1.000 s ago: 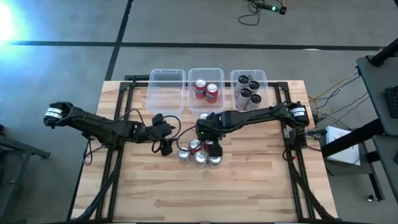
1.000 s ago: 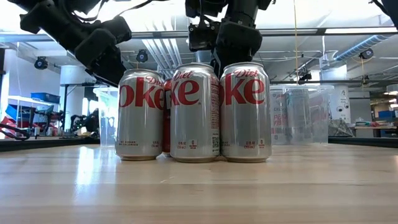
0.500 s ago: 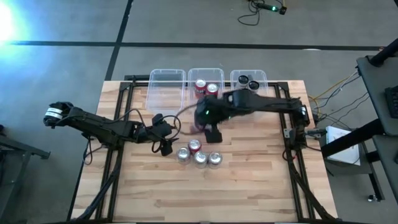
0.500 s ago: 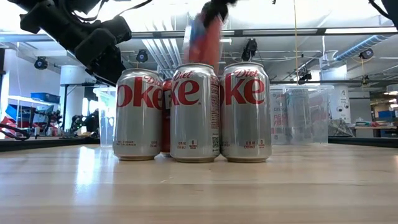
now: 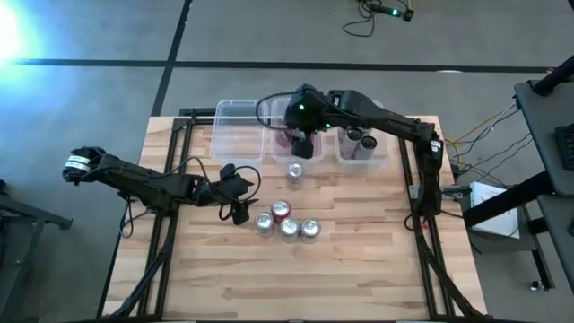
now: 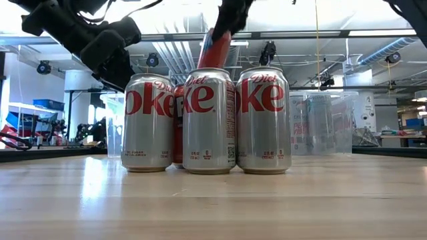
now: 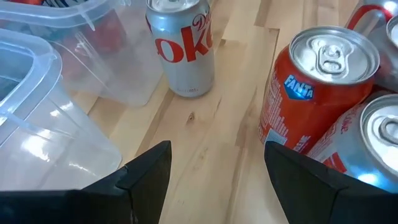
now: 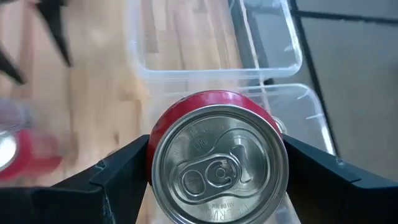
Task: Sort soda cans
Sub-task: Put the right red soda can into the center transparent bin
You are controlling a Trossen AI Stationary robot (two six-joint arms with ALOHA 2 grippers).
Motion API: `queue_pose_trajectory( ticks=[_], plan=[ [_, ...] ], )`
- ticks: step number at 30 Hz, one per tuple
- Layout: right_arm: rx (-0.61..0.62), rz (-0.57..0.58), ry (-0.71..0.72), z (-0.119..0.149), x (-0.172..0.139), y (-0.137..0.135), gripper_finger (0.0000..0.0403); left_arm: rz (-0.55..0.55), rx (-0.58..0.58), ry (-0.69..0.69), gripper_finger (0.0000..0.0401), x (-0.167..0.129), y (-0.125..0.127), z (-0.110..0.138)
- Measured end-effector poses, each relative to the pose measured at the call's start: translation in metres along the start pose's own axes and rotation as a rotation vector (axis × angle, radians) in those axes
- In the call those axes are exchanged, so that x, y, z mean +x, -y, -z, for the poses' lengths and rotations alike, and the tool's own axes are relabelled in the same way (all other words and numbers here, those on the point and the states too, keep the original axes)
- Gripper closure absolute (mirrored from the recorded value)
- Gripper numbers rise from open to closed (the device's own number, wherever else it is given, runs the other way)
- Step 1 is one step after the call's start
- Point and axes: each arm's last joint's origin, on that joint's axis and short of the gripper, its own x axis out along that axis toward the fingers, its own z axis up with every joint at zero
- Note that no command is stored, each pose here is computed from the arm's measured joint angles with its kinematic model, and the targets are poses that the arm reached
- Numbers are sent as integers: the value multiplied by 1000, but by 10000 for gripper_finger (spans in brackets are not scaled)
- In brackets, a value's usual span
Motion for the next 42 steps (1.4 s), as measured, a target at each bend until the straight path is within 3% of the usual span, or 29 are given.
queue_pose_trajectory(
  ticks=[9, 16, 29, 42],
  plan=[
    [76, -14, -49, 39, 67, 29, 98, 3, -4, 10, 159, 0, 0, -1],
    [110, -61, -41, 55, 90, 32, 97, 4, -6, 14, 159, 0, 0, -1],
    [104, -126, -130, 46, 116, 42, 97, 6, -11, 23, 159, 0, 1, -2],
    [78, -202, -327, 52, 165, 43, 97, 3, -6, 15, 159, 0, 0, -1]
  ],
)
